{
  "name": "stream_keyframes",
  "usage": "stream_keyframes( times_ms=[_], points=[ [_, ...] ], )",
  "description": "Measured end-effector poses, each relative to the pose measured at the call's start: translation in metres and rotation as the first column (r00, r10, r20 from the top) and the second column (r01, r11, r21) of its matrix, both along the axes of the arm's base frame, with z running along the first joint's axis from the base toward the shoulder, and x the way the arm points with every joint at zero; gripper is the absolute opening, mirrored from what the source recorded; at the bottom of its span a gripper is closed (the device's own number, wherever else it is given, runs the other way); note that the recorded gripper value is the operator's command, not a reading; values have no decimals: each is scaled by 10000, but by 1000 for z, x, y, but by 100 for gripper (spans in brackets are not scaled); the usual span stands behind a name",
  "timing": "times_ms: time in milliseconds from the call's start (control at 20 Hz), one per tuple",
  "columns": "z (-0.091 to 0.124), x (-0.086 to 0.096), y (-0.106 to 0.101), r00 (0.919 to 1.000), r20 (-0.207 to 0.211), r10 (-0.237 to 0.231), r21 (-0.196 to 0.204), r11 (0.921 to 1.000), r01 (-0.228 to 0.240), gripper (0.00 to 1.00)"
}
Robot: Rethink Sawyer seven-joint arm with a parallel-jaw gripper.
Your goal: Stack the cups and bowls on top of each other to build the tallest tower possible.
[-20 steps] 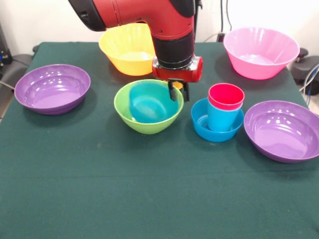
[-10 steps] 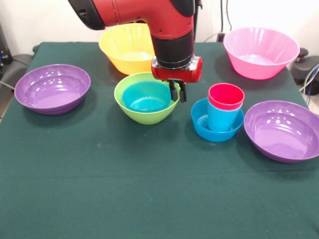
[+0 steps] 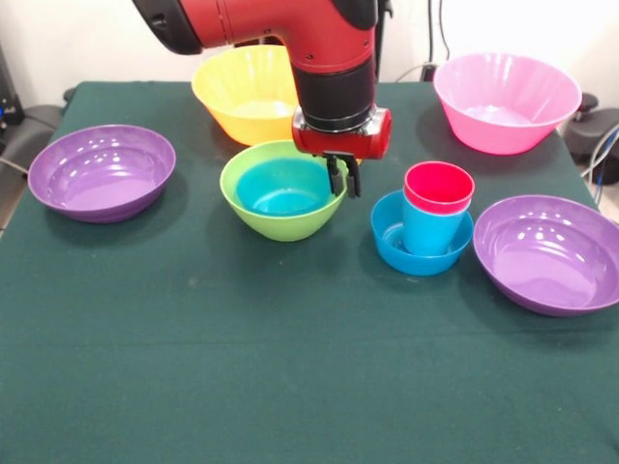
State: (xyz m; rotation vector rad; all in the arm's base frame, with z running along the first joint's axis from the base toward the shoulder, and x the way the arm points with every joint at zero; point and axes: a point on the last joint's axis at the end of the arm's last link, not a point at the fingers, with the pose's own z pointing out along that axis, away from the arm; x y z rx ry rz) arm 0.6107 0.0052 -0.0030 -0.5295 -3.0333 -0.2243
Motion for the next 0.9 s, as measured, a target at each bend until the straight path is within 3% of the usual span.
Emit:
stream_keyframes(
  times_ms=[400, 700, 900],
  points=[
    [30, 13, -13, 9998, 187, -18, -433, 9991, 26, 0],
    [68, 21, -23, 9997, -130, -229, -804, 9965, 217, 0],
    [81, 22, -26, 9991, -289, -306, -931, 9953, 277, 0]
  ],
)
